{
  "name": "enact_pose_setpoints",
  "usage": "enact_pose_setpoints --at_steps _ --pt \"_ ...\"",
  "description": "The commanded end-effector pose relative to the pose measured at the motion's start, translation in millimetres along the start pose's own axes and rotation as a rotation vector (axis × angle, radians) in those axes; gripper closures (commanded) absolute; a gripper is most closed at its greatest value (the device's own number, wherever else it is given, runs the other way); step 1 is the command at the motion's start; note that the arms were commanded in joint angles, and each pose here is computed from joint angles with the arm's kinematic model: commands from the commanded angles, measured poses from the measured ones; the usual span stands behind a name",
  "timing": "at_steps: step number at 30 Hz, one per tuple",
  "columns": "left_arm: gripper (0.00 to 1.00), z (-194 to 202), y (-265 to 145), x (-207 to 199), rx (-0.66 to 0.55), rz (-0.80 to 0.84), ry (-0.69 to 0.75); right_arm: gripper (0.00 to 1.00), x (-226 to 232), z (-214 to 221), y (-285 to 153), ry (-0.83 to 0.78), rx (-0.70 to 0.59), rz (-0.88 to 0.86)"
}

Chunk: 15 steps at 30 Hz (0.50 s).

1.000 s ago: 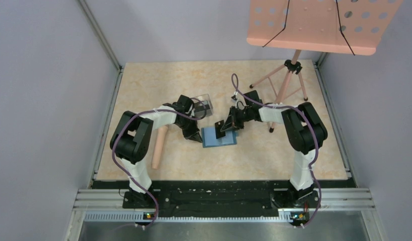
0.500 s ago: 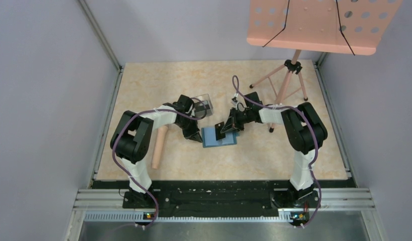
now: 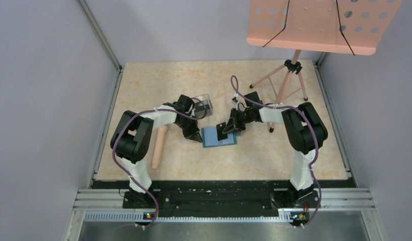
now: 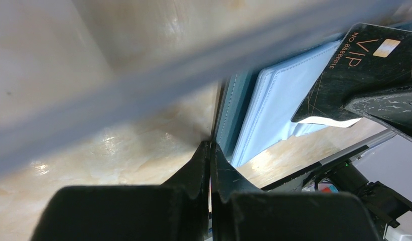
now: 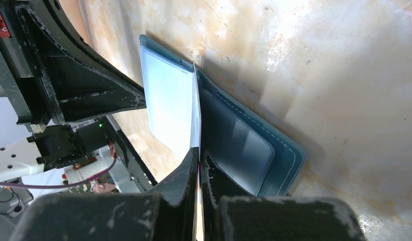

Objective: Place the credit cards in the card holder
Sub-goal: Insert the credit card into the card slot.

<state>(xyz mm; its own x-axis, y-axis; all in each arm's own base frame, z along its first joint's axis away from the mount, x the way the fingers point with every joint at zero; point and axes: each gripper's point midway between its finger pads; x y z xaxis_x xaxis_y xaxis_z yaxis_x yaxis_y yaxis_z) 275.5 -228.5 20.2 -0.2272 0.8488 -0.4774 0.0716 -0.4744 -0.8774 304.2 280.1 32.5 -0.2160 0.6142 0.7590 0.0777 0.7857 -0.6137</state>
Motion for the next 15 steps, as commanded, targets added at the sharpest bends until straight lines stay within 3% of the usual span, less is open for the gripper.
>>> enact_pose_setpoints --at_steps 1,15 --pt "1.00 -4.8 3.9 0.8 -0.008 -0.011 0.008 1.00 -8.5 6.5 2.7 -0.032 0.021 0.029" --pt "1.00 0.9 8.7 -4.9 0.008 0.009 -0.001 1.00 3.8 18.4 13.3 0.042 0.035 -0.070"
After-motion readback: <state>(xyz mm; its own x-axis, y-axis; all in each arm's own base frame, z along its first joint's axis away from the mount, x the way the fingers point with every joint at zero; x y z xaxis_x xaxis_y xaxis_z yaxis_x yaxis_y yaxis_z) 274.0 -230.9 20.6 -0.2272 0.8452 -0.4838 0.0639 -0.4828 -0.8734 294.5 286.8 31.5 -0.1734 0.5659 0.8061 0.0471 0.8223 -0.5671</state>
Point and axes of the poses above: each gripper's point midway between its finger pads, its own y axis out along the fingers, its own x axis along the line the jaws close on, z = x × y, and after that the axes turned 3 degrees about -y, right-handed
